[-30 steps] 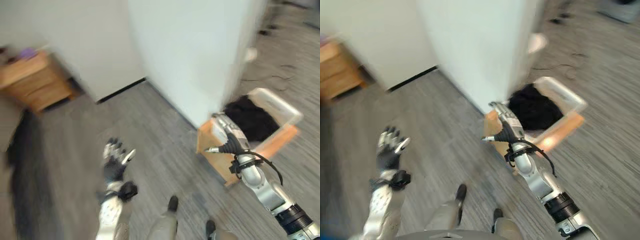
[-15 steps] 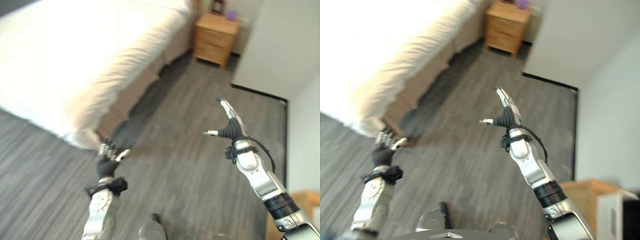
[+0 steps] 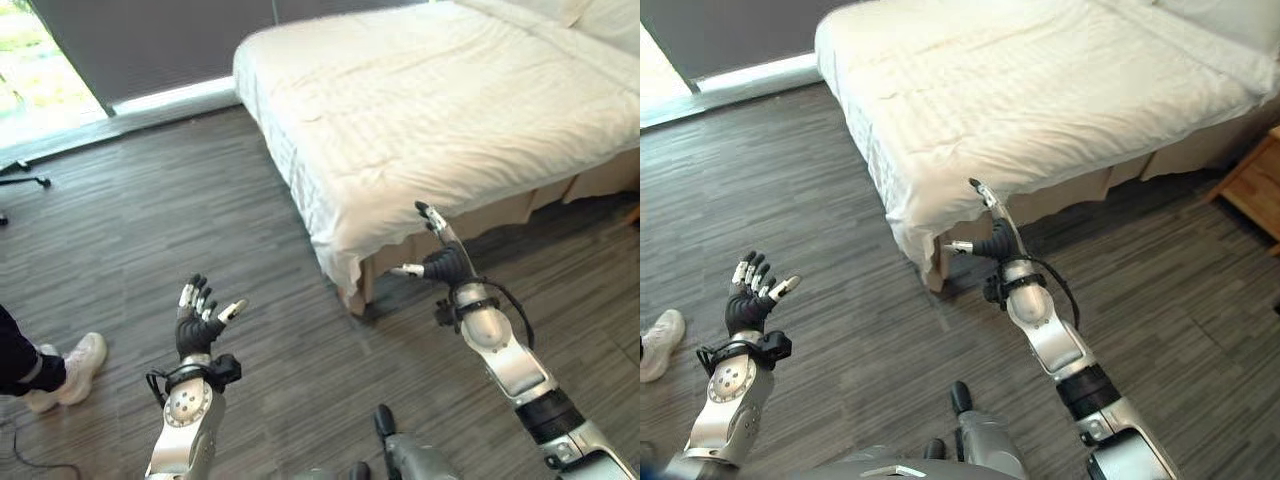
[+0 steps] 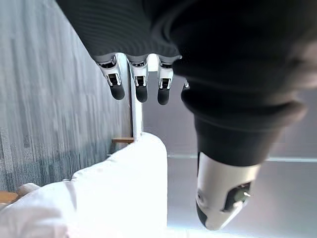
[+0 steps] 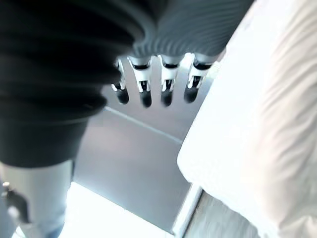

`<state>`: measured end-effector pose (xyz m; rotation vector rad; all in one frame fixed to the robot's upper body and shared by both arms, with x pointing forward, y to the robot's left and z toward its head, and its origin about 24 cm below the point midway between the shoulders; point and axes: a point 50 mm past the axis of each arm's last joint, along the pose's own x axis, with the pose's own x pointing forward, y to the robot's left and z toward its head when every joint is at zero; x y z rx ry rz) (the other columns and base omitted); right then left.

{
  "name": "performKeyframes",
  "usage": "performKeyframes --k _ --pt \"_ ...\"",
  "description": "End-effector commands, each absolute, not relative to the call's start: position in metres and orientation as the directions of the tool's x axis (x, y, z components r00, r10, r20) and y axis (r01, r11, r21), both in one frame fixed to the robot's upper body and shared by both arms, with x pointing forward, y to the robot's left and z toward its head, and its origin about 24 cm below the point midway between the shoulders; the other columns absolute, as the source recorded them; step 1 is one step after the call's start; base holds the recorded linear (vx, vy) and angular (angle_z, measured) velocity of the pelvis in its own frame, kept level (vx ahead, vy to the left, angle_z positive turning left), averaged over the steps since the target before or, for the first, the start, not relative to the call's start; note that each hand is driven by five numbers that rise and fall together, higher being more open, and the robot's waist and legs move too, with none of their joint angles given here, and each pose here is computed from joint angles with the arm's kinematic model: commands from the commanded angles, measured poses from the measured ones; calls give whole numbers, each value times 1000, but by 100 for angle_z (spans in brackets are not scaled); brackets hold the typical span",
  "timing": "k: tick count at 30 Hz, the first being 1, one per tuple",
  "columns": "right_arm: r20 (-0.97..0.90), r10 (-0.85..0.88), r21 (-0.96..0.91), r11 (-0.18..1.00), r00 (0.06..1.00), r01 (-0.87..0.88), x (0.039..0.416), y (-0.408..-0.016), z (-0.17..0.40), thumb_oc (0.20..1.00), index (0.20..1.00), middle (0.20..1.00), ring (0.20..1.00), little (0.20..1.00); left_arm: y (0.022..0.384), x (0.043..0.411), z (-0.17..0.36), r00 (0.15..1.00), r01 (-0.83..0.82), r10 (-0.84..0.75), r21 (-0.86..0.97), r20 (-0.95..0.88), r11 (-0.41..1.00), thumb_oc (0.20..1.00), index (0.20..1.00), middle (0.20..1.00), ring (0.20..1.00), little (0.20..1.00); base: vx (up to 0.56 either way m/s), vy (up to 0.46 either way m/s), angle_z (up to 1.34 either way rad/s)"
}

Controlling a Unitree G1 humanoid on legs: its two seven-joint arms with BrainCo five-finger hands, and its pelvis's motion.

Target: Pick up bed clothes into laundry basket.

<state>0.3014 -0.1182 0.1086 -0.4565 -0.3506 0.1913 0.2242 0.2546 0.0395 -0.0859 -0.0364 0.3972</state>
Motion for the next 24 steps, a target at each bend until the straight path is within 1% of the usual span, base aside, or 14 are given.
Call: performKeyframes --k 1,3,4,5,6,8,9,11,14,24 --pt "401 279 -401 910 872 -107 302 -113 135 1000 1000 1000 1000 1000 259 245 86 892 -358 381 -135 245 924 1000 1000 1000 1000 1000 58 -66 22" --pt "358 276 -417 902 892 -111 305 -118 128 1000 1000 1000 1000 1000 270 245 92 870 -395 414 -126 269 910 1000 1000 1000 1000 1000 105 -63 36" --pt "358 276 -417 902 892 -112 305 -118 128 1000 1000 1000 1000 1000 270 245 92 869 -395 415 -126 268 910 1000 1000 1000 1000 1000 132 -68 47" --pt "330 301 -417 897 895 -148 305 -114 125 1000 1000 1000 1000 1000 263 249 99 878 -377 375 -55 296 925 1000 1000 1000 1000 1000 6 -38 35" --pt "331 300 -417 897 895 -147 305 -114 125 1000 1000 1000 1000 1000 262 249 100 878 -378 376 -53 297 924 1000 1000 1000 1000 1000 8 -44 20" --pt "326 301 -425 893 896 -145 305 -115 122 1000 1000 1000 1000 1000 274 247 113 837 -418 424 -95 346 903 1000 1000 1000 1000 1000 -1 -21 5" --pt "307 297 -418 896 904 -152 306 -117 119 1000 1000 1000 1000 1000 279 244 116 815 -434 460 -154 352 887 1000 1000 1000 1000 1000 0 0 0" --pt "307 297 -418 895 904 -153 306 -117 119 1000 1000 1000 1000 1000 279 244 116 815 -435 461 -154 352 887 1000 1000 1000 1000 1000 10 -10 3" --pt "291 343 -426 882 893 -200 306 -111 120 1000 1000 1000 1000 1000 283 241 110 823 -440 469 -164 320 883 1000 1000 1000 1000 1000 9 -13 -10" --pt "318 356 -384 896 879 -224 301 -112 128 1000 1000 1000 1000 1000 287 237 101 847 -432 457 -147 273 890 1000 1000 1000 1000 1000 9 0 -7"
